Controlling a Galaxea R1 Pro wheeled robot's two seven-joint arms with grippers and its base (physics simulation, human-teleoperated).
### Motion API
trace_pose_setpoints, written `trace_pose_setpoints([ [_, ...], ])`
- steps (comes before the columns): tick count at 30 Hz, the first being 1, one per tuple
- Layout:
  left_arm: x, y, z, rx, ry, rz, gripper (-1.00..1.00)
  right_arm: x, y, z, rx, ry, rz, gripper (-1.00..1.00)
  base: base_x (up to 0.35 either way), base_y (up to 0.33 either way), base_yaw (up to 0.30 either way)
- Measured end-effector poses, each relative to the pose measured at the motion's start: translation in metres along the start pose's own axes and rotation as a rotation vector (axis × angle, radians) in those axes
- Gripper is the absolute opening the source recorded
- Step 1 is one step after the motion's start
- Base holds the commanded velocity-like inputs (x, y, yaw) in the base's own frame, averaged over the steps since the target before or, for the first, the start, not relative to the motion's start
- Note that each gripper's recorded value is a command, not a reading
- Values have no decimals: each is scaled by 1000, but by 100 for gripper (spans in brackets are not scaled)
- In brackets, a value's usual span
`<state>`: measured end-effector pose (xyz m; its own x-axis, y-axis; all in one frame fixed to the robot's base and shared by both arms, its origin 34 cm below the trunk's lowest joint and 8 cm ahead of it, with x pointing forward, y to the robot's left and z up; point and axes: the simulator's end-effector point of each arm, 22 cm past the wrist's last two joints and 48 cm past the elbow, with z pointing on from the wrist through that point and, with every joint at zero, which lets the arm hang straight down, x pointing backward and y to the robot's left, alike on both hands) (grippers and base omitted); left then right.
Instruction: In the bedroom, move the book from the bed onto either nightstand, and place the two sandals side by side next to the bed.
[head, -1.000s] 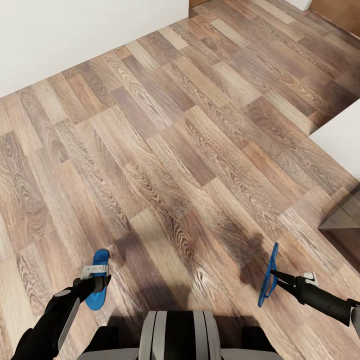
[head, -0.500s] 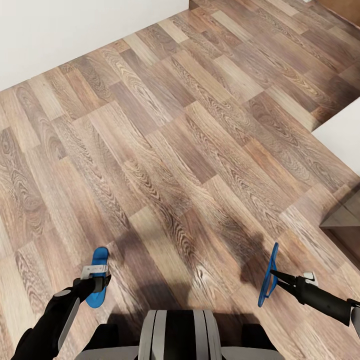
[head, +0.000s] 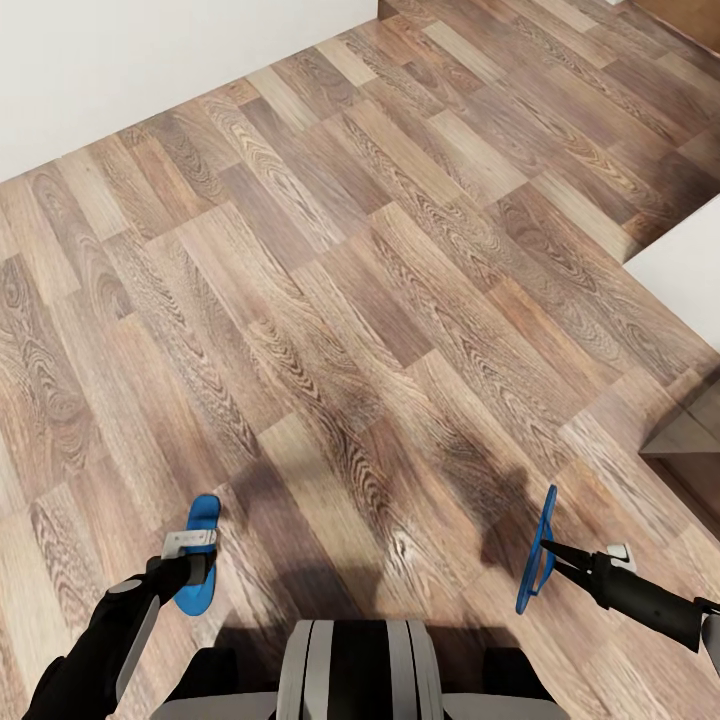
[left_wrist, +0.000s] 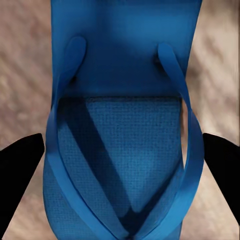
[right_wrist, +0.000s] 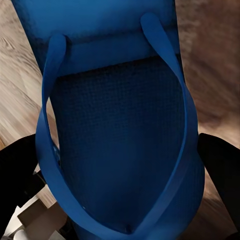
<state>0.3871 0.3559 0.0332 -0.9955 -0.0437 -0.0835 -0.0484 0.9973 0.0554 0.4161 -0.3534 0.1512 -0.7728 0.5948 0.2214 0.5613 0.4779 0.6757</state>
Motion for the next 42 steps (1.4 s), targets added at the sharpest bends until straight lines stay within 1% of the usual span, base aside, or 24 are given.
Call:
trace_pose_setpoints([
  [17, 0, 0, 0, 0, 1, 1, -100, 0, 0, 0, -1, 0, 0, -100, 0, 0, 0],
  [22, -9, -1, -6, 1, -19, 0, -100, -4, 9, -3, -14, -10, -11, -100, 0, 0, 0],
  [28, -9, 0, -6, 0, -19, 0, -100, -4, 9, -3, -13, -10, -14, -100, 0, 0, 0],
  [42, -36, -1, -24, 3, -76, -3, -100, -14, 34, -13, -49, -38, -50, -100, 0, 0, 0],
])
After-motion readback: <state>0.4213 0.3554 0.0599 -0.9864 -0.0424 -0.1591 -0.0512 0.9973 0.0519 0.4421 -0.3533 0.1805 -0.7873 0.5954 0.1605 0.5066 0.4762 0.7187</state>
